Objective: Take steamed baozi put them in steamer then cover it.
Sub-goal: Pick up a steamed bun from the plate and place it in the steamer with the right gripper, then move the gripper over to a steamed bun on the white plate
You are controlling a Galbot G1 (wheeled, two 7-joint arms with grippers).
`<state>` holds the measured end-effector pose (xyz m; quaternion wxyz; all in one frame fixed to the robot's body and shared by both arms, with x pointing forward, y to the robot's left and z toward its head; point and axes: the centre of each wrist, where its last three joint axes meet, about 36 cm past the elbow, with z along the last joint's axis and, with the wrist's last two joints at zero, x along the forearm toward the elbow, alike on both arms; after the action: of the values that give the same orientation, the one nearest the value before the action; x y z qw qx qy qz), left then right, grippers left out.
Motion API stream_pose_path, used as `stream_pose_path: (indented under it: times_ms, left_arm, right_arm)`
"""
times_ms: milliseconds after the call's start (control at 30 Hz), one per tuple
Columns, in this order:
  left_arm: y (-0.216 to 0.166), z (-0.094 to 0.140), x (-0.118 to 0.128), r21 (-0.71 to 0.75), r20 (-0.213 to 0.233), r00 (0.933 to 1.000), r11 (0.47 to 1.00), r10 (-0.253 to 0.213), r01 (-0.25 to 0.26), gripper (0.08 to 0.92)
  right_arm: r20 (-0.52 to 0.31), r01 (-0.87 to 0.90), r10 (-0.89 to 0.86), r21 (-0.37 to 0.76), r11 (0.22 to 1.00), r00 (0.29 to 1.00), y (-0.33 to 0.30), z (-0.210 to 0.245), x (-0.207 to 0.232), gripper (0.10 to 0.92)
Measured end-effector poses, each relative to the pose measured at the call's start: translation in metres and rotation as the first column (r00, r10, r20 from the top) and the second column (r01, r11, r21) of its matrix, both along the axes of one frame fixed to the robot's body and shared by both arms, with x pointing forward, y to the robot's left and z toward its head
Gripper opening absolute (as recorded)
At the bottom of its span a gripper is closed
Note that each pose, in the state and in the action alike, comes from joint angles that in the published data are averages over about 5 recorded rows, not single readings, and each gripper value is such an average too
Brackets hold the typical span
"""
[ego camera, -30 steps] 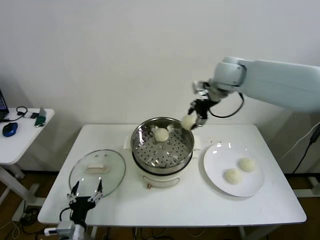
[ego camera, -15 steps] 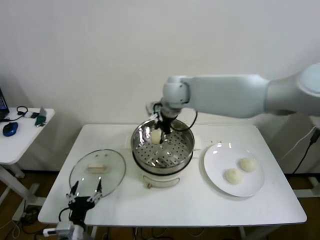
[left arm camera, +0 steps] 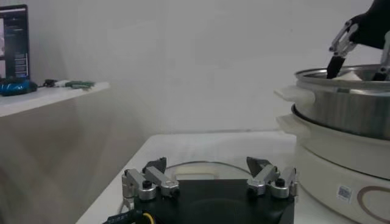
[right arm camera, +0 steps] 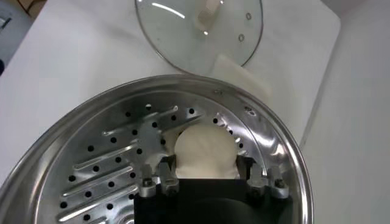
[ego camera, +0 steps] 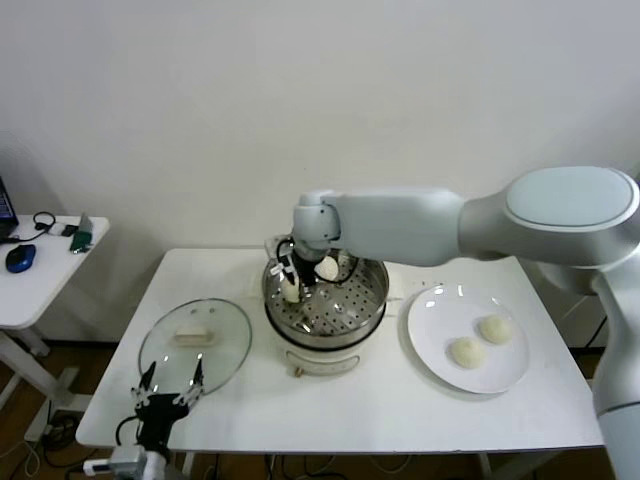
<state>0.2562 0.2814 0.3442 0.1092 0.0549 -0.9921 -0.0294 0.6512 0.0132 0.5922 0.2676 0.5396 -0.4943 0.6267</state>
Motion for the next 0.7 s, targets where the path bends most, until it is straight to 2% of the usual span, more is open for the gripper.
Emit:
stream_pose_path:
  times_ms: [233, 467, 700]
  left_arm:
    - [-0.001, 0.001, -0.001, -0.001, 0.002, 1.0000, 1.000, 0.000, 0.000, 0.823]
    - [-0.003, 0.002, -0.004, -0.001, 0.003, 1.0000, 1.000, -0.002, 0.002, 0.823]
    - [-0.004, 0.005, -0.005, -0.002, 0.007, 1.0000, 1.000, -0.003, 0.003, 0.823]
  right_arm:
    - [0.007, -0.001, 0.001, 0.005, 1.000, 1.000, 0.001, -0.003, 0.000, 0.805]
    - [0.003, -0.008, 0.008, 0.008, 1.000, 1.000, -0.008, 0.006, 0.000, 0.822]
    - [-0.037, 0.012, -0.012, 0.002, 1.000, 0.999, -0.058, 0.052, 0.013, 0.823]
